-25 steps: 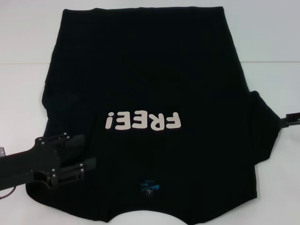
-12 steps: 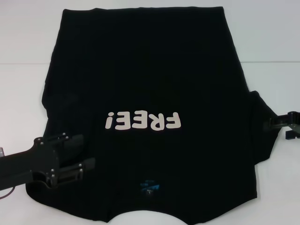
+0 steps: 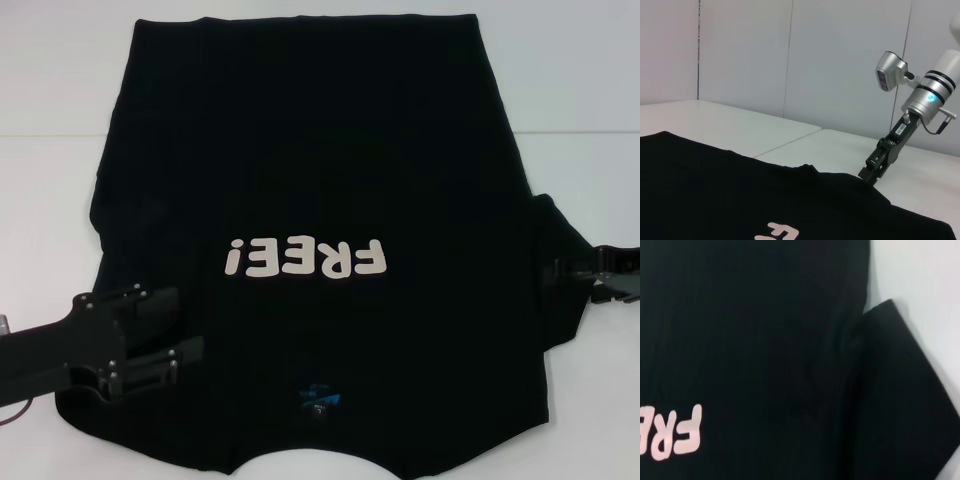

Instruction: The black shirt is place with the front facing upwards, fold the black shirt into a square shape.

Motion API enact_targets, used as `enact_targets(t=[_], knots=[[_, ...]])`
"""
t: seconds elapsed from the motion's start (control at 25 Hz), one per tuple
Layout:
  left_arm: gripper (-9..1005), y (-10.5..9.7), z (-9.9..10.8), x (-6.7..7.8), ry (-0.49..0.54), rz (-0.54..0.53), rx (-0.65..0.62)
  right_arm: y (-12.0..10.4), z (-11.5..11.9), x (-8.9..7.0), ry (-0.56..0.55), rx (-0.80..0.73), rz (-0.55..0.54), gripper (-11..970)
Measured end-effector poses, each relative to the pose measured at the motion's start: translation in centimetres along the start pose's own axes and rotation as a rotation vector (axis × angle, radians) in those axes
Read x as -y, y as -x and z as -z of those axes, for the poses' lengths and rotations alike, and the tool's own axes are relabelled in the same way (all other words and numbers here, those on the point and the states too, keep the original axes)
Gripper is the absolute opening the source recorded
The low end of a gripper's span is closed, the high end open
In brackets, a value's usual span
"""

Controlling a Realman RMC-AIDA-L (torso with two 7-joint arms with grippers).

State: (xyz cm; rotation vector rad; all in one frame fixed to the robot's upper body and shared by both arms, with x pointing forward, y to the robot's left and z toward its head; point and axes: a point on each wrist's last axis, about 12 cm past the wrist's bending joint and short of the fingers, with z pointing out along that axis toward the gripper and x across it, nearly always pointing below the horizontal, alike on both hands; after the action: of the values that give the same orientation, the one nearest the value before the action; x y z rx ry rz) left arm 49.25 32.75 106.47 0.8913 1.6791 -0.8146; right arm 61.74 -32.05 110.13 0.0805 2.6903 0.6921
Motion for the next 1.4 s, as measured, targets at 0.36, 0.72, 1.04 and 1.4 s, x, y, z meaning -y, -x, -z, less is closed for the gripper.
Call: enact_targets(t=[0.36,0.72,1.04,1.4], knots=[[706,-0.03,0.01,0.03,0.0,0.001,0.0,0.13,-0.13,-0.02,-0.012,0.006,0.009,905],[705,0.0,0.03,0.07,-0.002,0.002,0.004,0.15,-0.24,0.02,-0.026,0.007,0.021,610],[705,-0.02,0.1,0.12,-0.002,0.002,0.007,0.15,-0.34,-0.13,-0.03,0.001,0.026,325],[705,0.01,0.2,0.05,-0.001,0.0,0.006,0.21,-0.34,-0.23,-0.037,-0.003,0.036,72]])
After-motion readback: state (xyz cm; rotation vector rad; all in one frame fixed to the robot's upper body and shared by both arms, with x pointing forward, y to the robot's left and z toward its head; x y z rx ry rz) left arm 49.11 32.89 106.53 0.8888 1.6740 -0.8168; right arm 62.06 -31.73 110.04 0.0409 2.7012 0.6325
